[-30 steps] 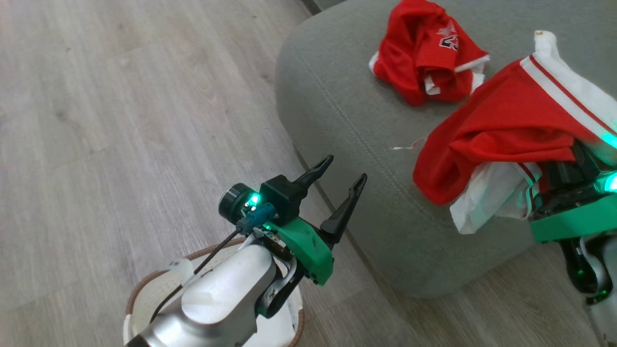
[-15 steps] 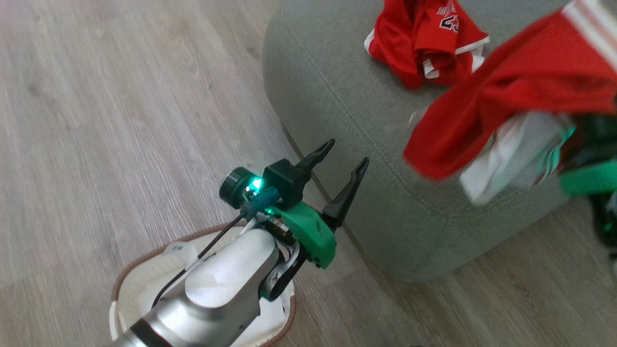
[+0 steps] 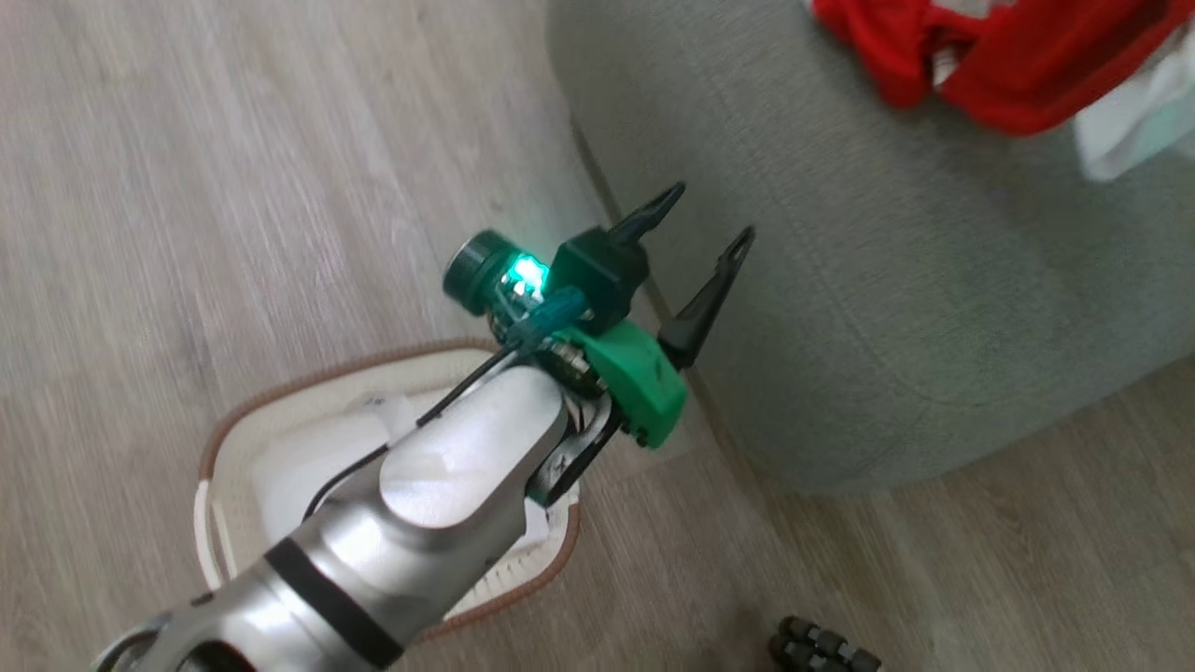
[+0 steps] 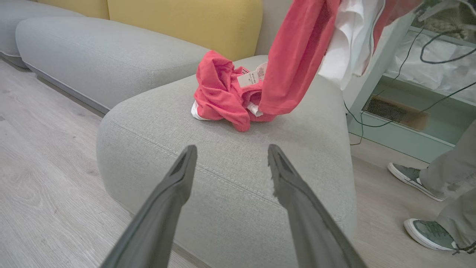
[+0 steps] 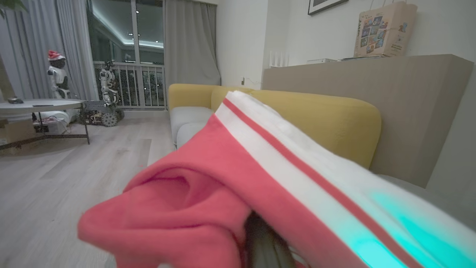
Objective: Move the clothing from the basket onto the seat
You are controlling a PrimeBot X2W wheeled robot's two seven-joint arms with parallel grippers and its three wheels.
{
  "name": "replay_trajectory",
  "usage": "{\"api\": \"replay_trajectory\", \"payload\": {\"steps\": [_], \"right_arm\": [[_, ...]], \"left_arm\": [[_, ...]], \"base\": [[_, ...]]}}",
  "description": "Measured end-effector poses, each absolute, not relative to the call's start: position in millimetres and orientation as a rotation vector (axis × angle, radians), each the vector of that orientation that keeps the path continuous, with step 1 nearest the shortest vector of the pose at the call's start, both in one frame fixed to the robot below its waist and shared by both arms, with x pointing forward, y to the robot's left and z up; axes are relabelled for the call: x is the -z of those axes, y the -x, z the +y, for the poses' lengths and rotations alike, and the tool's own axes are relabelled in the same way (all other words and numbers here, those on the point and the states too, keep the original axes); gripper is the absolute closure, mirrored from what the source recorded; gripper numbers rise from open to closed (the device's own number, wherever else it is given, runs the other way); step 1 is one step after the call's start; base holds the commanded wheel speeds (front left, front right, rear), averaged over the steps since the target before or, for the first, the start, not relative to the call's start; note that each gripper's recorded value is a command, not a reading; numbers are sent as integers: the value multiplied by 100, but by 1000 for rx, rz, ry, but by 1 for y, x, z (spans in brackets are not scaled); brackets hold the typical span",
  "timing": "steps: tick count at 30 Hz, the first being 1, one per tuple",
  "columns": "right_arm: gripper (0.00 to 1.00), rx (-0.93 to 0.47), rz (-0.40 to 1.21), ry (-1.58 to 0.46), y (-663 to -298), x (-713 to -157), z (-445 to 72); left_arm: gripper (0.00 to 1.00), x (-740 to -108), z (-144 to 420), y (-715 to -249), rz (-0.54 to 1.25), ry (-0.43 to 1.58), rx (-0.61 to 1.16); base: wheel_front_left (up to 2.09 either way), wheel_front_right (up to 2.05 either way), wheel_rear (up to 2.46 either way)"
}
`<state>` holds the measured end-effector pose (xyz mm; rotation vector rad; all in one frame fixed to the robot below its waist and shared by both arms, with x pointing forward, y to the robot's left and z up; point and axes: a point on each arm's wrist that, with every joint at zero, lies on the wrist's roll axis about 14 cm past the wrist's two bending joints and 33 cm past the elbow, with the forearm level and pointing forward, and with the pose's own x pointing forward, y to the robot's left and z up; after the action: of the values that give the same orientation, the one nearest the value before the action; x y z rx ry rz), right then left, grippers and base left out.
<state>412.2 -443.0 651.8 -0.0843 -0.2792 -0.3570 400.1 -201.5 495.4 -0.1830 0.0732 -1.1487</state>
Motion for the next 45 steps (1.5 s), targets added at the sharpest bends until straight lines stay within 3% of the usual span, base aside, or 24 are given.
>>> {"api": "replay_trajectory", "payload": {"steps": [9,21,28,35,37,38,39,40,45], "right_arm": [[100,404,-151,127,-470,-617,-474],[100,292,208,288,-540,-497,-463],[100,259,524,287,-534,-421,-454],[99,254,624,253,-530,-420,-451],[93,251,637,249,-527,-423,-451],[82,247,640,247,-526,-424,-450],[15,244,641,245,-524,-426,-449],[0,240,641,248,-523,-428,-448],[0,228,642,263,-511,-444,-446]], "left_arm": [[0,-463,-198,-435,106,186,1111],[0,-405,-174,-467,190,203,1006],[0,-395,-160,-470,216,211,959],[0,-404,-158,-468,205,210,950],[0,-409,-158,-467,201,208,950],[0,-411,-157,-467,199,208,948],[0,-414,-157,-468,193,205,944],[0,-416,-157,-468,189,203,941],[0,-430,-157,-465,173,183,939]], "base": [[0,0,0],[0,0,0],[0,0,0],[0,0,0],[0,0,0],[0,0,0],[0,0,0],[0,0,0],[0,0,0]]}}
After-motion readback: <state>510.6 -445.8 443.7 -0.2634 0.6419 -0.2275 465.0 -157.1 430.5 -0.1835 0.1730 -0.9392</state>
